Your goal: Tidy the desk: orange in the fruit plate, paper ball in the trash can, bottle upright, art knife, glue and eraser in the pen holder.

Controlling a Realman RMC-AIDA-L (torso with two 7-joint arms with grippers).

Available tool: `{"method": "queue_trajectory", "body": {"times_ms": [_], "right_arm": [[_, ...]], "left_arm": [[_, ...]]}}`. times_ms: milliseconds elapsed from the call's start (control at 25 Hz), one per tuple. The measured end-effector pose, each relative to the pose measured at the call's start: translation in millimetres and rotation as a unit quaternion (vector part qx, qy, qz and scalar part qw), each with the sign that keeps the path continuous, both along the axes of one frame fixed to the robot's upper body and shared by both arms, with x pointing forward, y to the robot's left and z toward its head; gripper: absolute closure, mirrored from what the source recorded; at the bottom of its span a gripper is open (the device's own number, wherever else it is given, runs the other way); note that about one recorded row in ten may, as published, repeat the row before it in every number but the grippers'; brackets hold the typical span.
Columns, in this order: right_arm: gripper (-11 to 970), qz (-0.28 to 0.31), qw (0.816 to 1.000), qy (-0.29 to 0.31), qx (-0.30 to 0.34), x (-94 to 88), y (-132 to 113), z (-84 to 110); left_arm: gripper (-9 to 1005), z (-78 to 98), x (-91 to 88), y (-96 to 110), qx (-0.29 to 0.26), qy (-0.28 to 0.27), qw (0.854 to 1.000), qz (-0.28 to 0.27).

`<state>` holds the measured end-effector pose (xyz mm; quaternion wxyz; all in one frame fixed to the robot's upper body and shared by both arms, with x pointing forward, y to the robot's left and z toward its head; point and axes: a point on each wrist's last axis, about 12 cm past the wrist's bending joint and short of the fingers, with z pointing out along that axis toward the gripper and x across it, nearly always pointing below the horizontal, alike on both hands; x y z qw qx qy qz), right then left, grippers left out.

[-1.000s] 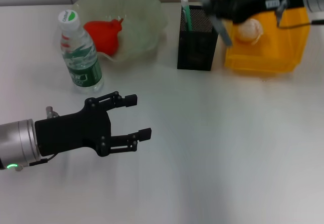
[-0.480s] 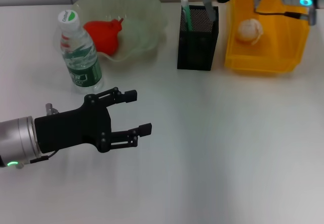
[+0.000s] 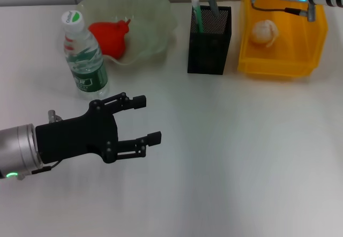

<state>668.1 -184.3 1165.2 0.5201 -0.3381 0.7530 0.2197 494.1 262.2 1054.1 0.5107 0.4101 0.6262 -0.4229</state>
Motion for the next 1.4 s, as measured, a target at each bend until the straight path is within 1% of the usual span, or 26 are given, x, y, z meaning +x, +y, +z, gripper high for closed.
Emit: {"method": "queue_trajectory", "body": {"times_ms": [320, 640, 1120, 1200, 1400], "right_arm": [[825, -0.002, 1.000, 0.001, 0.004, 1.4, -0.2, 1.9], [825, 0.002, 1.000, 0.009, 0.001, 2.9, 4.6, -0.9], [826, -0.003, 1.000, 0.027, 0.008, 3.4, 5.9, -0.6], [826, -0.006, 0.999, 0.039, 0.001, 3.7, 4.9, -1.9], [826, -0.008, 0.999, 0.044, -0.002, 2.8, 4.2, -5.4]], "left_arm": [[155, -0.9, -0.8, 1.9, 0.002, 0.002, 1.000, 0.003], [155, -0.5, 0.0, 2.1, 0.001, 0.008, 1.000, 0.004], [155, -0.3, -0.2, 4.2, 0.011, 0.001, 1.000, -0.001], [155, 0.1, 0.3, 4.5, 0.012, 0.000, 1.000, -0.001], [155, 2.0, 2.7, 4.8, 0.018, -0.012, 1.000, -0.004]]}}
